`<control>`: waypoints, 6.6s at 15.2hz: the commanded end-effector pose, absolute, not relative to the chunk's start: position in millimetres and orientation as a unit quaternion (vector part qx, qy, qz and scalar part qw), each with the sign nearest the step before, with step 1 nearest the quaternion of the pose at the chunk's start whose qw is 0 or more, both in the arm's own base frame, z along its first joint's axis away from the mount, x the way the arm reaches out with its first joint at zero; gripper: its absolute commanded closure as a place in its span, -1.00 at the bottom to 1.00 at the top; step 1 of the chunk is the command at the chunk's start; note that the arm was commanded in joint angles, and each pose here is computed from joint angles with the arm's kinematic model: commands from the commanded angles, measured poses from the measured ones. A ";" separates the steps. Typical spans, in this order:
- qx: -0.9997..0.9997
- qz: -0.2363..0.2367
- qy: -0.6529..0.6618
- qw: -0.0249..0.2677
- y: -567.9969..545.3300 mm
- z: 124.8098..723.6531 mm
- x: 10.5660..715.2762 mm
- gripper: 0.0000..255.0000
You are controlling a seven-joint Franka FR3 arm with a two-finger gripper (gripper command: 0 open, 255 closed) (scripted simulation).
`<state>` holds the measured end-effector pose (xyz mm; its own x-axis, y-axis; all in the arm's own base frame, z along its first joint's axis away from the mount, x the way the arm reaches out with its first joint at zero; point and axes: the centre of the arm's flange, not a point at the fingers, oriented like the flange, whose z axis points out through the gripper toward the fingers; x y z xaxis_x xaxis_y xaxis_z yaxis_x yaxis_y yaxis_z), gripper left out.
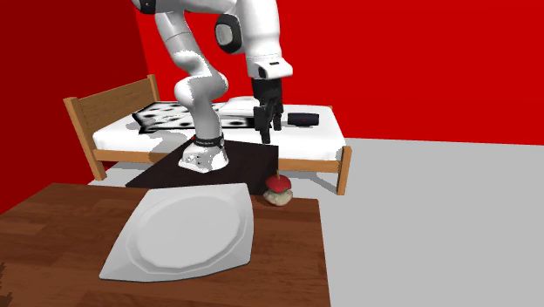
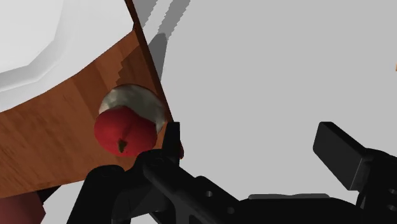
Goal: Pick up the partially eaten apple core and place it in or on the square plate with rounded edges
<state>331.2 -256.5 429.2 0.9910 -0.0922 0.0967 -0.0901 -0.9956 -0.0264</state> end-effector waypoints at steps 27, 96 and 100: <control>-0.997 -0.057 0.042 0.002 -349.3 340.2 347.5 1.00; -0.996 0.035 0.069 0.032 -421.6 439.9 342.4 1.00; -0.996 0.035 0.069 0.032 -453.0 441.3 300.0 1.00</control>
